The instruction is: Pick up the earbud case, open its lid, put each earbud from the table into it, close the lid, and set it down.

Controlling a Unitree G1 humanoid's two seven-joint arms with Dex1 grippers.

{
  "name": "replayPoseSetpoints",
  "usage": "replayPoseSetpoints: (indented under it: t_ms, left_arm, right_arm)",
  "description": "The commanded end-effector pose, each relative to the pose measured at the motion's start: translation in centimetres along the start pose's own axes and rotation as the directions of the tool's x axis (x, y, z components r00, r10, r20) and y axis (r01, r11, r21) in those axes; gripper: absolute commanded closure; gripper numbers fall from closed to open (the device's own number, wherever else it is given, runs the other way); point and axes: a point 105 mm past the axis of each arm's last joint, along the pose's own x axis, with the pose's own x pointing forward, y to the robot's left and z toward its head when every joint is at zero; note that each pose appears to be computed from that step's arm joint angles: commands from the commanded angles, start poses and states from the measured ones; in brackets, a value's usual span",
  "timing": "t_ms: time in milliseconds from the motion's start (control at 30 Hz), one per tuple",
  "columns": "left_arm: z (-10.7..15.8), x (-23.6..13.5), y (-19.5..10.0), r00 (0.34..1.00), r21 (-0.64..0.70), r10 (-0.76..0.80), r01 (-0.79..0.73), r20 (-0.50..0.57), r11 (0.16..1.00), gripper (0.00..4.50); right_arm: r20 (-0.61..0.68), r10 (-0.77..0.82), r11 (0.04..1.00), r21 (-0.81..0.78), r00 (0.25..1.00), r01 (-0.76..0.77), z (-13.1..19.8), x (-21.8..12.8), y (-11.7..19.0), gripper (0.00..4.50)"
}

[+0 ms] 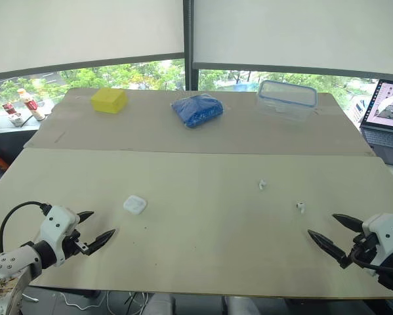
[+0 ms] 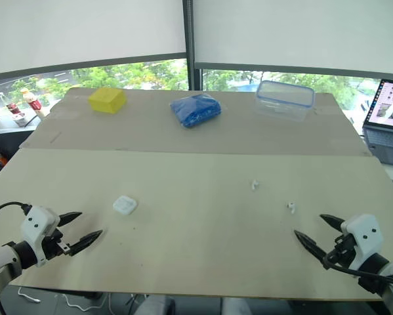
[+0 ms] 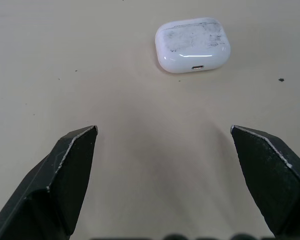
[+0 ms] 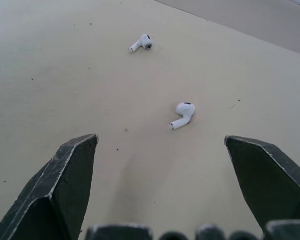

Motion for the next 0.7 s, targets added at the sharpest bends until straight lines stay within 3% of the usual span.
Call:
replayPoseSetpoints:
  t_ms: [33,700]
  left_arm:
    - [1.0,-0.3,0.8,0.998,0.035,0.042,-0.043,0.041,0.998,0.0]
    - [2.6,-0.1,1.7,0.979,0.059,0.103,-0.115,0.175,0.992,0.0]
  right_arm:
    - [0.015,-0.015,1.0,-0.027,1.0,0.015,0.6,-0.1,-0.5,0.04]
    - [0.025,-0.022,0.999,-0.03,0.999,0.023,0.5,0.0,-0.6,0.04]
